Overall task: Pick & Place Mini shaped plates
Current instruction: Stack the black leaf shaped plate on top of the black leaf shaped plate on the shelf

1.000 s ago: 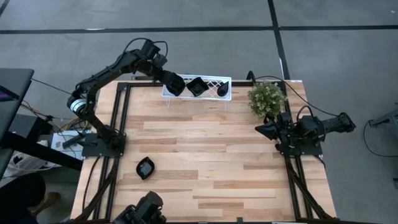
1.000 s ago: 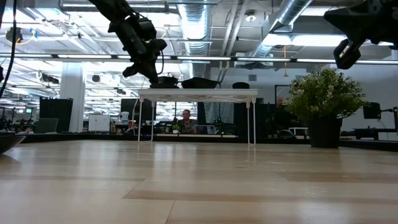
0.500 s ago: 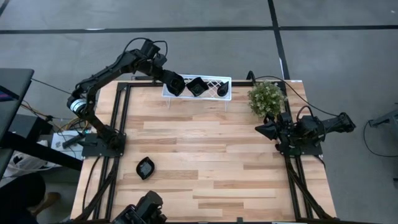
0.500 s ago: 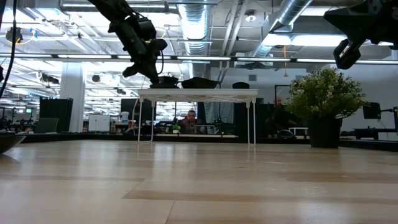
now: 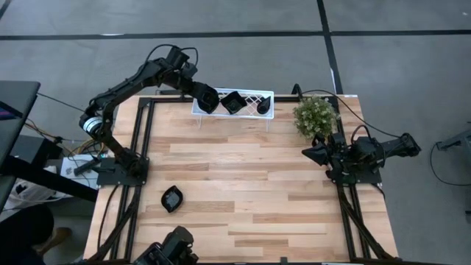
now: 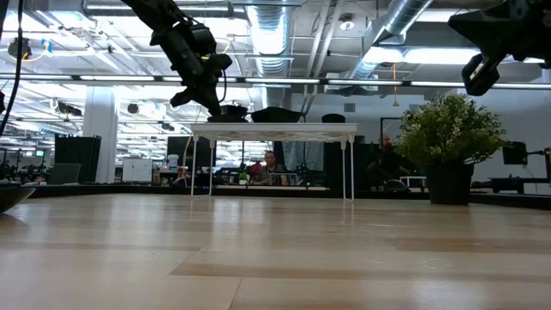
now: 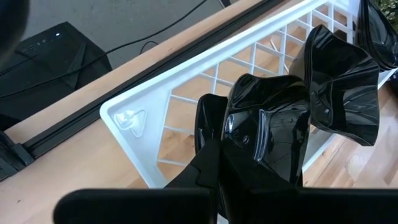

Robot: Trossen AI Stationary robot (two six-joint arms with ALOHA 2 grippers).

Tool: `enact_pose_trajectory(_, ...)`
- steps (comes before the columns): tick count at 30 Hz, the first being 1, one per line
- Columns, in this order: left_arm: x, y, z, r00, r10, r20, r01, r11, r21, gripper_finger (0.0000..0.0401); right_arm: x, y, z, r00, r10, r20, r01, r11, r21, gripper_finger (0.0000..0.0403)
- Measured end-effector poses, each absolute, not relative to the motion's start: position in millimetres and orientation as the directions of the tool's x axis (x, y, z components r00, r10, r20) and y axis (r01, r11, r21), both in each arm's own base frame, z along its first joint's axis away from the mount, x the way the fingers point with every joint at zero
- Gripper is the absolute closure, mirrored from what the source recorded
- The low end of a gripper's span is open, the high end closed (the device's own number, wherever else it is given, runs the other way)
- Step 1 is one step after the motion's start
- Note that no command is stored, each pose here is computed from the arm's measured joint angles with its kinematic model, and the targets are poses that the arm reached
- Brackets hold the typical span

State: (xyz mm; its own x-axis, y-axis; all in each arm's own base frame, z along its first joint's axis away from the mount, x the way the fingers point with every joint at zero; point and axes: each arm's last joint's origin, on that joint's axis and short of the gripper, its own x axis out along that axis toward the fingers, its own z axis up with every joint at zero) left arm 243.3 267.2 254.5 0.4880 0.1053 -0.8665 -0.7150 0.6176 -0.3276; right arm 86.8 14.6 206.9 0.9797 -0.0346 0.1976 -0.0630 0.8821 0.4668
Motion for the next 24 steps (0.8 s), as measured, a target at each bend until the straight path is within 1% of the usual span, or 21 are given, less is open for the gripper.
enact_pose_trajectory(4, 244.1, 267.0, 254.6, 0.491, 0.107, -0.865, -0.713, 0.620, -0.328, 0.0392, 86.8, 14.6, 206.9, 0.980, -0.035, 0.198, -0.063, 0.882, 0.468, 0.0396)
enact_pose_trajectory(15, 244.4, 268.2, 255.0, 0.484, 0.130, -0.865, -0.720, 0.621, -0.310, 0.0356, 86.8, 14.6, 206.9, 0.980, -0.035, 0.198, -0.063, 0.881, 0.468, 0.0396)
enact_pose_trajectory(24, 244.9, 269.2, 255.5, 0.489, 0.140, -0.861, -0.717, 0.626, -0.306, 0.0310, 86.8, 14.6, 206.9, 0.980, -0.035, 0.197, -0.063, 0.882, 0.468, 0.0396)
